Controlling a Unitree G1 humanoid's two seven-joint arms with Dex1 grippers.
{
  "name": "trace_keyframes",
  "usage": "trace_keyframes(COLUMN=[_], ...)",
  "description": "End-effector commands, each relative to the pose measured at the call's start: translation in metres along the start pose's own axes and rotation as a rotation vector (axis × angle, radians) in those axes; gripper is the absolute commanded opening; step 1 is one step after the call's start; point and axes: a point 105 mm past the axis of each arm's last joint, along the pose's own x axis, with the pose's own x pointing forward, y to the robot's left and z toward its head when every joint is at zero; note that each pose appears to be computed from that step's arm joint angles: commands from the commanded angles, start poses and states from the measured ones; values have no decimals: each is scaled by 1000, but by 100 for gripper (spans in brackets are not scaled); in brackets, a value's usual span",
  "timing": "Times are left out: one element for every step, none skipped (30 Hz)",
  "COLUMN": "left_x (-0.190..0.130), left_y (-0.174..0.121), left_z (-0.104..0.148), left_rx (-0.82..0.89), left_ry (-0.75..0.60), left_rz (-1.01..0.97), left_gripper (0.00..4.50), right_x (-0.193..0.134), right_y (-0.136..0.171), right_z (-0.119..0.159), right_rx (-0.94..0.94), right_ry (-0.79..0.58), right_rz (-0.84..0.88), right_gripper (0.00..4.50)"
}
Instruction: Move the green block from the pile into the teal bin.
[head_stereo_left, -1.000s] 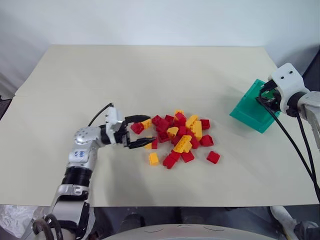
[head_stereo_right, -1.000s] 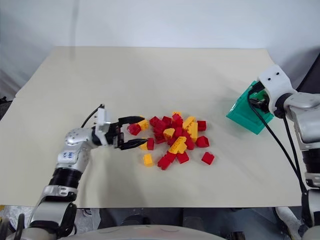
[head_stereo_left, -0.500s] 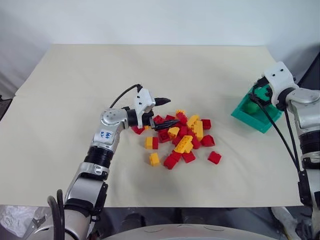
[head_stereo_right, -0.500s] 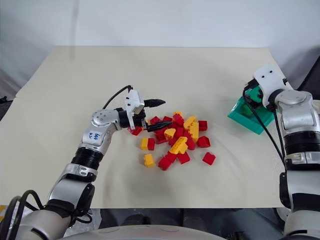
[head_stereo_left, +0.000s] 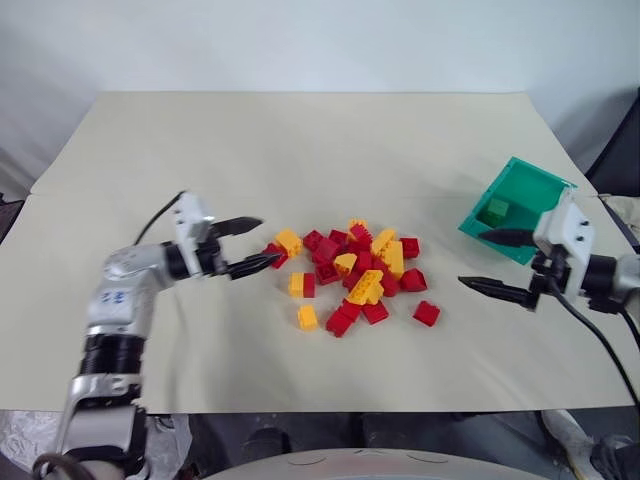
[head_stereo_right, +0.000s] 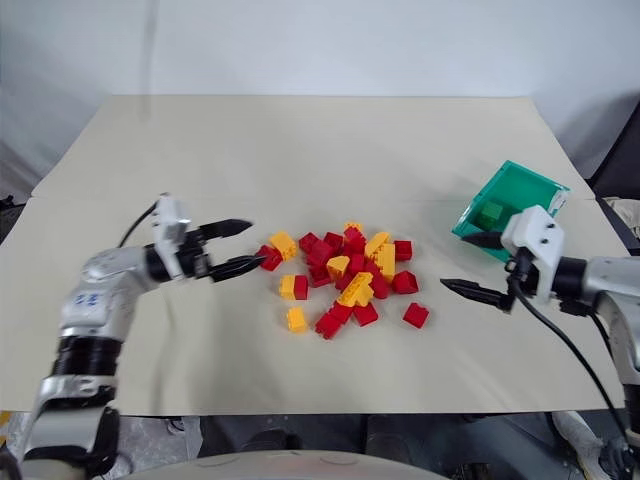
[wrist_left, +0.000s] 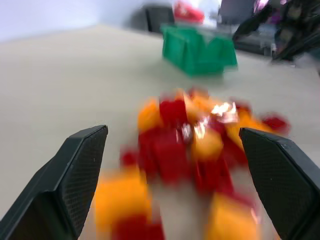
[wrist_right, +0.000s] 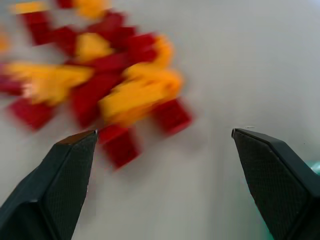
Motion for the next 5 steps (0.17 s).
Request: trace_keyframes(left_x=[-33,-41,-51,-60,-70], left_y=[-7,-7,-8,-10,-11], left_z=[3,0,-5,-9,-12], left_rx=[36,31,19,-4,-18], left_ry=[12,31,54,76,91], left_rz=[-1,9,17,24,40], left_gripper=[450,450,450,450,450], right_x=[-15,-17,-19,-19,-19], right_y=[13,15,17,18,19], right_z=[-8,-15,-21,-27,-33], right_rx=[-38,-34,-19,-10,4], right_ry=[17,46,51,63,75], right_rz=[101,120,132,133,132], right_gripper=[448,448,448,448,448])
